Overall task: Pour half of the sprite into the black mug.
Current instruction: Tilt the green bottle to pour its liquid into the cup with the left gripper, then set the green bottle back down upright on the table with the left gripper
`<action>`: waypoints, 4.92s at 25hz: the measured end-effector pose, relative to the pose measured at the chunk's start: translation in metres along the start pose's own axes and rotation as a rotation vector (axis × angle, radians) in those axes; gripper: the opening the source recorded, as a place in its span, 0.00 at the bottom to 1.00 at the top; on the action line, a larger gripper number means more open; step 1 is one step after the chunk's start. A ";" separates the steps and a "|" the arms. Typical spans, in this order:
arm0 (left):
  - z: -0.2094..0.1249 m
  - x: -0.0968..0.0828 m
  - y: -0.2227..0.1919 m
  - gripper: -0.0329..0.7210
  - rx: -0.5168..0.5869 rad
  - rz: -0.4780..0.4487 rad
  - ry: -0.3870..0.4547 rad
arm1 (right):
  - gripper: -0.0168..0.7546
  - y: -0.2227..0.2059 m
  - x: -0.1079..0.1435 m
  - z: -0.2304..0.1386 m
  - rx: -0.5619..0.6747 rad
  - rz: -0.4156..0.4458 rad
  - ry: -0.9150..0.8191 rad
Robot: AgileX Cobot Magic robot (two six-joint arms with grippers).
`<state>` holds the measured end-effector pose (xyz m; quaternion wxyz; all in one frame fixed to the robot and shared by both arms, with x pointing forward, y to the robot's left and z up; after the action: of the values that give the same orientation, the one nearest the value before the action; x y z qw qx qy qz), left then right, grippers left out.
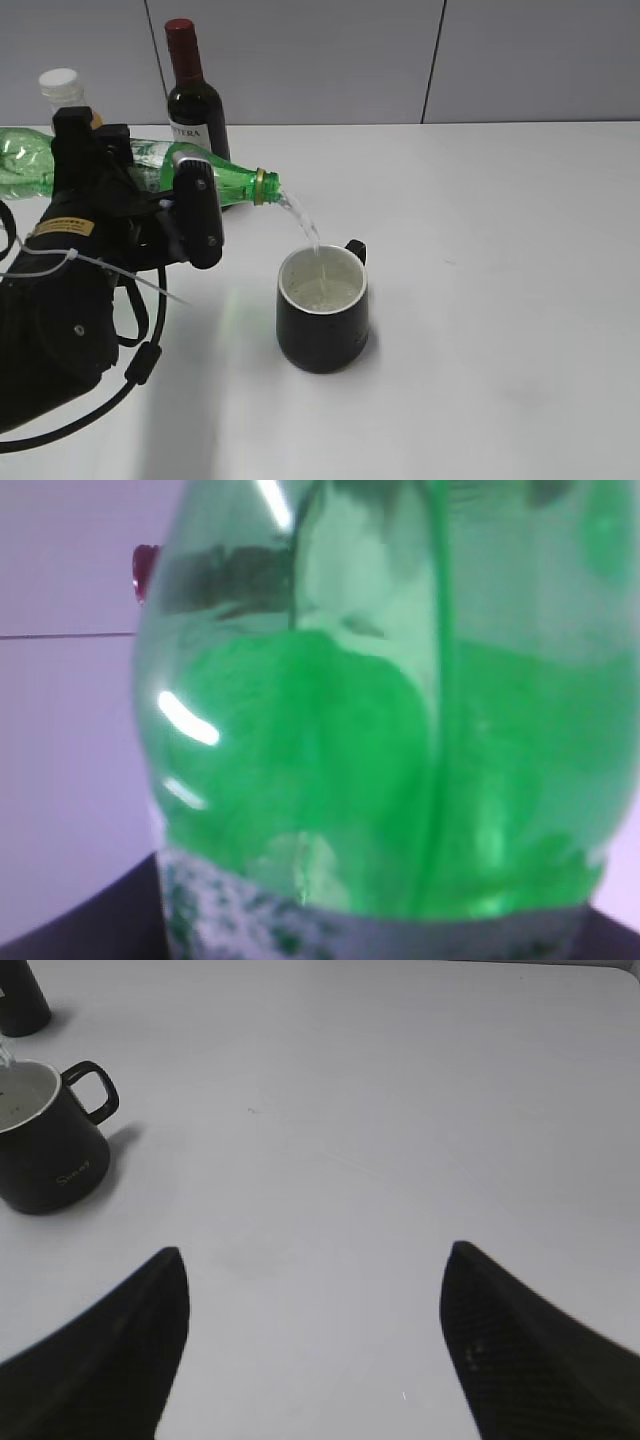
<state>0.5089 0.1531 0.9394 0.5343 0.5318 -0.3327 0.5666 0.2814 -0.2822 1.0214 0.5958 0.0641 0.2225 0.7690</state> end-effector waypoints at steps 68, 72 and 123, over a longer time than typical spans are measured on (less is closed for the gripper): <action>0.125 -0.016 -0.089 0.65 -0.553 -0.687 1.384 | 0.79 0.000 0.000 0.000 0.000 0.000 0.000; 0.142 -0.028 -0.104 0.65 -0.568 -0.703 1.364 | 0.79 0.000 0.000 0.000 0.000 0.000 0.000; 0.129 -0.045 -0.113 0.85 -0.403 -0.714 1.401 | 0.79 0.000 0.000 0.000 0.000 0.000 0.001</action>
<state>0.6426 0.0434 0.9021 0.8526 0.0212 0.1734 0.4925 0.2814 -0.2822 1.0214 0.5958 0.0638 0.2228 0.7690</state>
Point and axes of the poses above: a point on each arm's last joint axis where the gripper is mounted, y pointing back along that axis away from the gripper, x along the wrist's bending axis when the last joint is at zero, z = x × y, the point moved 4 cm from there along -y, pointing out along that axis toward the gripper, and after that the axes turned 14 degrees about y, right-handed, at the moved point
